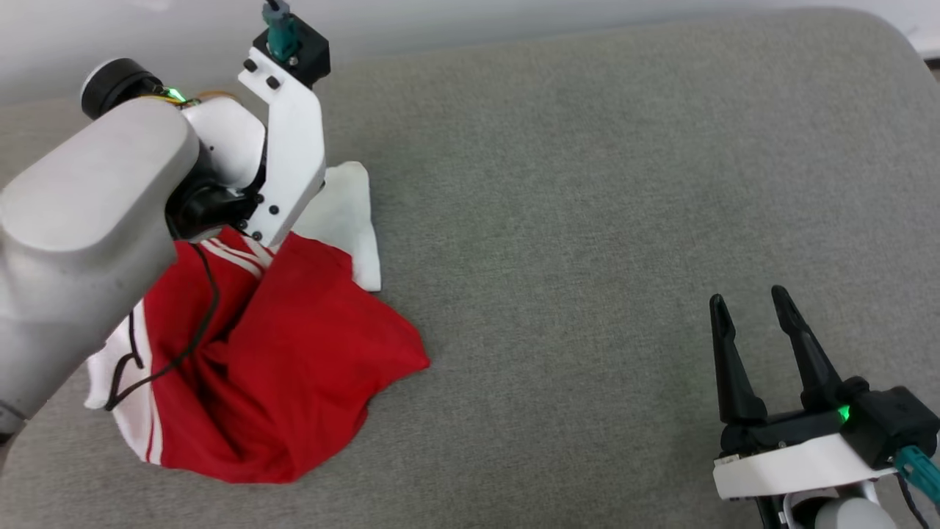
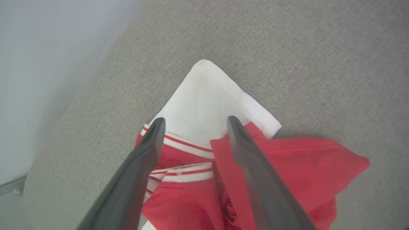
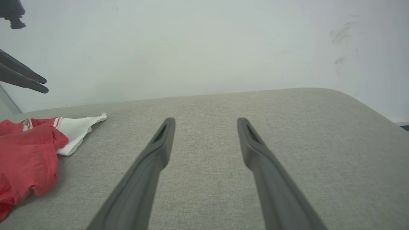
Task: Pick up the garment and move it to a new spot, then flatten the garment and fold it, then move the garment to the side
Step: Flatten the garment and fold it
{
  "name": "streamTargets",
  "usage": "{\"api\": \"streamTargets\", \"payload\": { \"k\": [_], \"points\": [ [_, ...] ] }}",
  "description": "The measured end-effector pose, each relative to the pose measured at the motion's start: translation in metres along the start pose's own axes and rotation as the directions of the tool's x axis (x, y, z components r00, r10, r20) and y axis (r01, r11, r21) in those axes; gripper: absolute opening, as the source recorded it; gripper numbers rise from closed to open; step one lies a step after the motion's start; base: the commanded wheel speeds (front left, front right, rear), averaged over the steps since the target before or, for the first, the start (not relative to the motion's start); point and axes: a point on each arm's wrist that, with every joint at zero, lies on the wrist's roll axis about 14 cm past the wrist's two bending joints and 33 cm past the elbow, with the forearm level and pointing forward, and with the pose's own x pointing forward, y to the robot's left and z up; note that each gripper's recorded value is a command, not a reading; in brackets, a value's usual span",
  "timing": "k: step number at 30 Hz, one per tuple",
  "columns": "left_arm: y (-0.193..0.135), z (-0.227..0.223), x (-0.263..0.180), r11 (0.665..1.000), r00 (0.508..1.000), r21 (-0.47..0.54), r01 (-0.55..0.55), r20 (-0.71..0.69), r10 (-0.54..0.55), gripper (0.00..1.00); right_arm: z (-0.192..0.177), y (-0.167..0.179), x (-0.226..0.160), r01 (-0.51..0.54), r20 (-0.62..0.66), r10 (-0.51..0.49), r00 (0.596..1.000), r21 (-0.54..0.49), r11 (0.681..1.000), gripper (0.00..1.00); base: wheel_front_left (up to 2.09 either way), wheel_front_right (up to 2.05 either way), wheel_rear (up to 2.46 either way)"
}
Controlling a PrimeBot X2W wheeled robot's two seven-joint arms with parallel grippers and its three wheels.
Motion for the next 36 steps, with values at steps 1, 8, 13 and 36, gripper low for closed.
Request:
{"api": "streamTargets", "payload": {
  "k": [1, 8, 13, 36],
  "points": [
    [-0.003, -0.002, 0.008, 1.0, 0.999, -0.004, 0.018, -0.026, -0.019, 1.0, -0.002, -0.002, 0.001, 0.006, -0.006, -0.006, 1.0, -0.001, 1.0, 1.0, 0.0, 0.0, 0.0],
    [-0.028, -0.028, 0.061, 0.992, 0.97, 0.002, 0.125, -0.208, -0.122, 1.0, -0.015, -0.016, 0.01, 0.047, -0.041, -0.047, 0.998, -0.004, 0.999, 1.0, 0.0, 0.0, 0.0],
    [-0.047, -0.05, 0.091, 0.979, 0.929, 0.056, 0.194, -0.332, -0.165, 1.0, -0.026, -0.031, 0.009, 0.091, -0.077, -0.092, 0.993, -0.02, 0.996, 1.0, 0.0, 0.0, 0.0],
    [-0.053, 0.016, 0.025, 0.965, 0.991, 0.234, 0.118, 0.031, -0.129, 0.0, -0.002, -0.017, 0.003, 0.049, -0.01, -0.049, 0.999, -0.014, 0.999, 1.0, 0.0, 0.0, 0.0]
  ]
}}
